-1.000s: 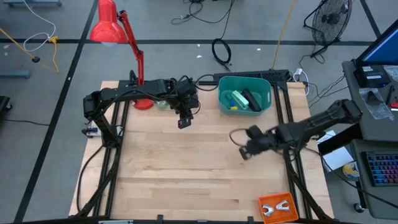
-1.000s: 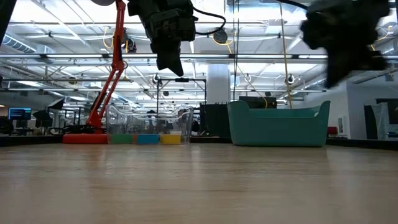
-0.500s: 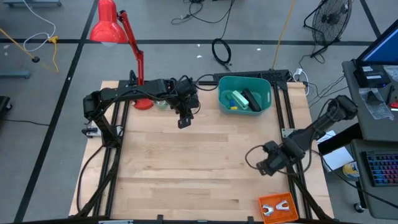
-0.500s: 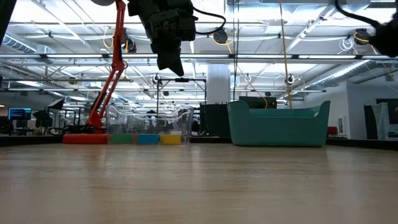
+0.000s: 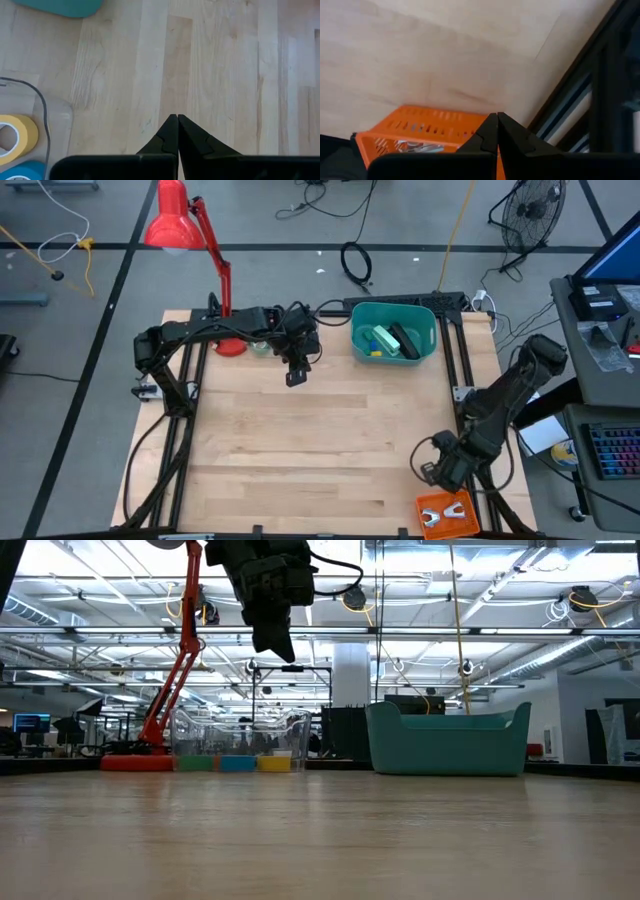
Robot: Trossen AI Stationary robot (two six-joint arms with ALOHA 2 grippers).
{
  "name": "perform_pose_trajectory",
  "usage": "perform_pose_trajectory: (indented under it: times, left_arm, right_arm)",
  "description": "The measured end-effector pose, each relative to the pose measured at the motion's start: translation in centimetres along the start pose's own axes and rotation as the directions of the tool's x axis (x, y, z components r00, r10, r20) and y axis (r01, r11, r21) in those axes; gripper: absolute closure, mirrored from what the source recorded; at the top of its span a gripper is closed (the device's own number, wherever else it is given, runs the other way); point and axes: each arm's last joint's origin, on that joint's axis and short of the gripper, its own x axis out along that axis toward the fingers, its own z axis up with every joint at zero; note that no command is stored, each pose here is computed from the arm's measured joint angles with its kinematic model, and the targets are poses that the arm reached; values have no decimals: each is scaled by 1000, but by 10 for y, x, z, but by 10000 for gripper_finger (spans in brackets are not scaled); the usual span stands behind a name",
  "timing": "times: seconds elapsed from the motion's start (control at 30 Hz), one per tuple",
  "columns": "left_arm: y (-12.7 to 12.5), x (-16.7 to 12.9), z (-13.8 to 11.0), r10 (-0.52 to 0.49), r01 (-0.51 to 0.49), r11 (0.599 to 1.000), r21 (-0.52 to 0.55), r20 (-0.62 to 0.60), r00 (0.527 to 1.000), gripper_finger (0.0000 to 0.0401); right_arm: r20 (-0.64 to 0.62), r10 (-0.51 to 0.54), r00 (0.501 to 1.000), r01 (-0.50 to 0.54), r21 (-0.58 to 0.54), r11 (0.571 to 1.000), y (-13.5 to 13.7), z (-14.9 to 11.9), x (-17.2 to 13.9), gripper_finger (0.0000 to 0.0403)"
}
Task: Pick and place Stapler, Stapler remover, tape
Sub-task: Adjust the orange bin
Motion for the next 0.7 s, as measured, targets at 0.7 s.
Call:
perform_pose_trajectory:
  times: [0.7]
  left_arm:
    - [-2,1,0,-3,3,1000,-2,-1,1000,399]
  right_arm:
    - [-97,-79,992,80,-1,997,4,-31,33,403]
